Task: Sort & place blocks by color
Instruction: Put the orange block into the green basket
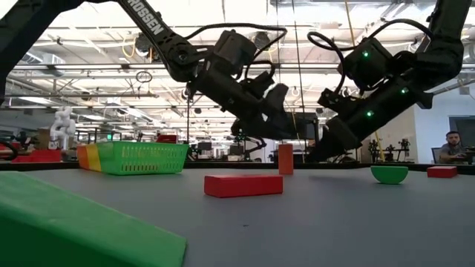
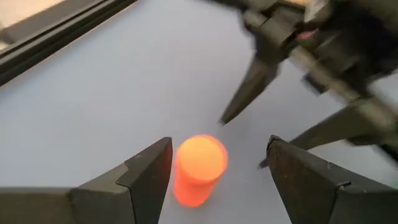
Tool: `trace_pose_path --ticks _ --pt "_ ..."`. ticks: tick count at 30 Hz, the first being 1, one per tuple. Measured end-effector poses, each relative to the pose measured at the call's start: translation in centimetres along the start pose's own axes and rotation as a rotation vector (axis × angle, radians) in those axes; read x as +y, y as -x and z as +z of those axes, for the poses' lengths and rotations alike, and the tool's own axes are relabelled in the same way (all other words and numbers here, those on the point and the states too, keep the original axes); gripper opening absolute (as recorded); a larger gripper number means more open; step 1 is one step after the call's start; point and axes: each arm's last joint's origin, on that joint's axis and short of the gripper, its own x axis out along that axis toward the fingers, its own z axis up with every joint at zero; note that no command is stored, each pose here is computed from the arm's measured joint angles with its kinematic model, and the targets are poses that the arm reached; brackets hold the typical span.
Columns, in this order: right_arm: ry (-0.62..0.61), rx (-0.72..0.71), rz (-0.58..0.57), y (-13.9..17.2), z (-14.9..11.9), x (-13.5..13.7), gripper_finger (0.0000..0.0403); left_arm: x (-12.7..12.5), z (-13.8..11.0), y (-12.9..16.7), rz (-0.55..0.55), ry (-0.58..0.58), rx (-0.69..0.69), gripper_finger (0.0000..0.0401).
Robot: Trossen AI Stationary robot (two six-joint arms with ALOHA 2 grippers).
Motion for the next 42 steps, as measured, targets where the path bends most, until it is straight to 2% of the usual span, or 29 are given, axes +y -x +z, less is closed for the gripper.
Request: trace_pose_path --ticks 10,14,22,30,42 --pt "-0.011 -0.038 0.004 0.0 0.4 0.0 0.0210 0.4 -0.3 0.0 0.143 0.054 0.003 0.0262" --pt "-0.015 -0.052 0.006 0.0 0.5 0.1 0.0210 0.0 -0.3 0.1 0.132 0.050 -0.004 0.0262" --pt "-0.018 -0.062 0.007 0.0 0.6 0.1 0.0210 -1.0 -0.5 0.1 0.109 -0.070 0.003 0.0262" --pt "-0.027 -0.069 0.008 0.0 0.7 0.1 0.0210 0.6 -2.8 -1.8 0.144 -0.006 0.051 0.0262" --pt "-0.027 -0.069 0.009 0.0 0.7 0.1 0.0210 0.6 -2.2 -2.1 0.106 0.017 -0.032 0.0262"
